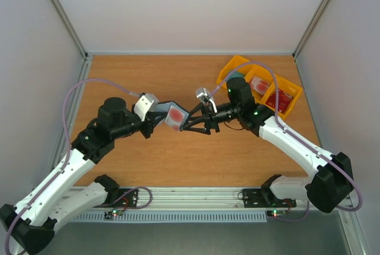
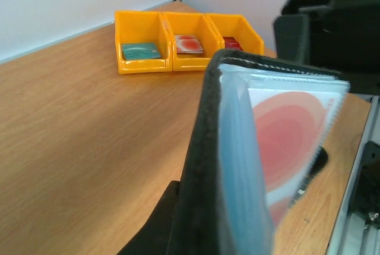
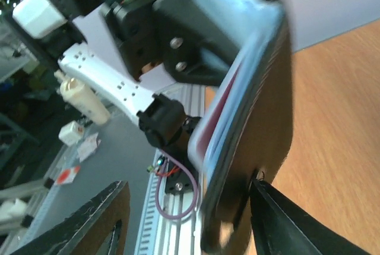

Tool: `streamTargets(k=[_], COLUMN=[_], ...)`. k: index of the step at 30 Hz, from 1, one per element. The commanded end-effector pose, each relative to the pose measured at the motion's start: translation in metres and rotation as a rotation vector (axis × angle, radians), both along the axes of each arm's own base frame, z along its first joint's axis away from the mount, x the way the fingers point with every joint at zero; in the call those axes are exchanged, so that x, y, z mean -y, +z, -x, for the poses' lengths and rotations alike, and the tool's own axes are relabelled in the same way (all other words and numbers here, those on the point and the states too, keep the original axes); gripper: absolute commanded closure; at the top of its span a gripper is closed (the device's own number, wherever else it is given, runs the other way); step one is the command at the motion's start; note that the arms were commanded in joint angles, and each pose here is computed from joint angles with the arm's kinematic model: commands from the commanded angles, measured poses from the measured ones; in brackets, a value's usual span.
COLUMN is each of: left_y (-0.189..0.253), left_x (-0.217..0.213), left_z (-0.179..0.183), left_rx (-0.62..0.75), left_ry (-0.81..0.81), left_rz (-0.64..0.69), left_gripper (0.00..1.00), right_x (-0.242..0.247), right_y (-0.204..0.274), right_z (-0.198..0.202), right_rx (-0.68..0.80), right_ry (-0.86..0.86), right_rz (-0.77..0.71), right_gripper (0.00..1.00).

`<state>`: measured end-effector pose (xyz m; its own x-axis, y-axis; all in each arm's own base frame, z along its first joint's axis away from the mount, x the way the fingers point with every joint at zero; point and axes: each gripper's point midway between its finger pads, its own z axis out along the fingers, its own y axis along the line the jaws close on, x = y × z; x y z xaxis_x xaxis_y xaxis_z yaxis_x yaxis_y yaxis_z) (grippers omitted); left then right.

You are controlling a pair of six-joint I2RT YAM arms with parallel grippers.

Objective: Take the credit cards out of the card holder

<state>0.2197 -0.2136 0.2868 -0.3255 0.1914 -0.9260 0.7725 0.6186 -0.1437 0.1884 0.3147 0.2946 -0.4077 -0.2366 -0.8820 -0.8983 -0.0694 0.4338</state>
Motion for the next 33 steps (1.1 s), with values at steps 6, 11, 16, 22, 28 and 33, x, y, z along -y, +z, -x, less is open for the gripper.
streamTargets(k=[6, 11, 16, 22, 28, 33], left_y=[0.046, 0.058, 0.057, 0.056, 0.036, 0.041], left_x=[0.012, 0.022, 0.02, 0.015, -0.016, -0.053], left_z=[0.018, 0.041, 0.039, 0.031, -0.013, -0.04], left_rx=[0.04, 0.007, 0.007, -0.024, -0.04, 0.116], left_ry=[-0.129, -0.267, -0.253, -0.202, 0.113, 0.321], left_rz=[0.212, 0.303, 0.298, 0.327, 0.278, 0.173], left_gripper=[1.0, 1.0, 1.0, 1.0, 0.57, 0.49], right_x=[0.004, -0.004, -0.001, 0.008, 0.017, 0.022], right_y=[0.014, 0.034, 0.035, 0.038, 0.045, 0.032], right_z=[0.006, -0.012, -0.007, 0.013, 0.039, -0.005], right_rx=[0.071, 0.079, 0.083, 0.132, 0.114, 0.078], right_ry=[-0.017, -0.09, -0.081, -0.014, 0.102, -0.144], right_rz=[-0.021, -0.102, -0.098, -0.1, -0.095, 0.007], right_gripper=[0.65, 0.53, 0.53, 0.98, 0.99, 0.99])
